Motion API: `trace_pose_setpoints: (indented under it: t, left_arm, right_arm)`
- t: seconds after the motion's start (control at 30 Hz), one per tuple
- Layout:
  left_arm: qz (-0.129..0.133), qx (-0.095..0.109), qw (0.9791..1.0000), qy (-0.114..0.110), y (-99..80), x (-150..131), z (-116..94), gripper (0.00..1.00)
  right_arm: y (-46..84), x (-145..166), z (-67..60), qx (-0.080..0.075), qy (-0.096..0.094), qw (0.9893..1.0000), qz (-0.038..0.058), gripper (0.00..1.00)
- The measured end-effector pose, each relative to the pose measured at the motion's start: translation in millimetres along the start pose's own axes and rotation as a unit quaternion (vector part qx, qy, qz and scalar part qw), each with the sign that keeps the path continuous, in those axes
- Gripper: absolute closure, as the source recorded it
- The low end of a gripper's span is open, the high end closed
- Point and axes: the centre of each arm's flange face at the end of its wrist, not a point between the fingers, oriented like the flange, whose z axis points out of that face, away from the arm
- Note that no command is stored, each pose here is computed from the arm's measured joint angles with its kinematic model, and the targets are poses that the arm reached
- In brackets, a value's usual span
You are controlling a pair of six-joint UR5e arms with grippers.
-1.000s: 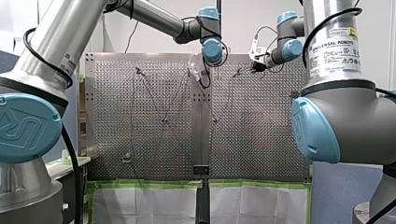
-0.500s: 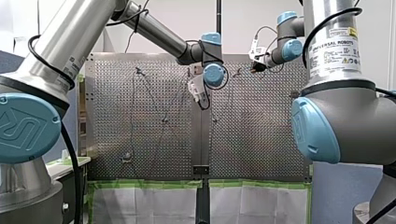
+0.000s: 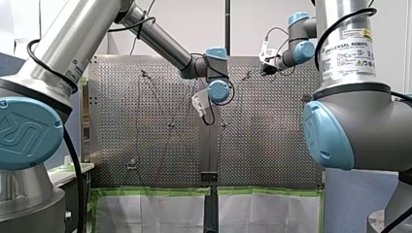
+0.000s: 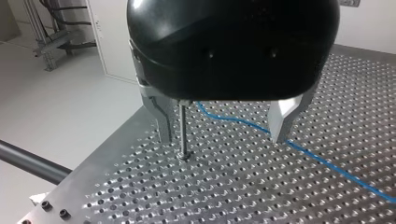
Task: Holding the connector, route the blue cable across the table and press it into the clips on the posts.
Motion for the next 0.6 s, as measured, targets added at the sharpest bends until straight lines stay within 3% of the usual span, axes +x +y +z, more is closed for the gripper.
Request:
trace_pose_setpoints:
  t: [0.6]
  left_arm:
    - [0.0, -0.001, 1.0, 0.0, 36.4, 35.1, -24.4, 0.0]
  right_arm:
    - [0.0, 0.0, 0.0, 0.0, 0.0, 1.0, 0.0, 1.0]
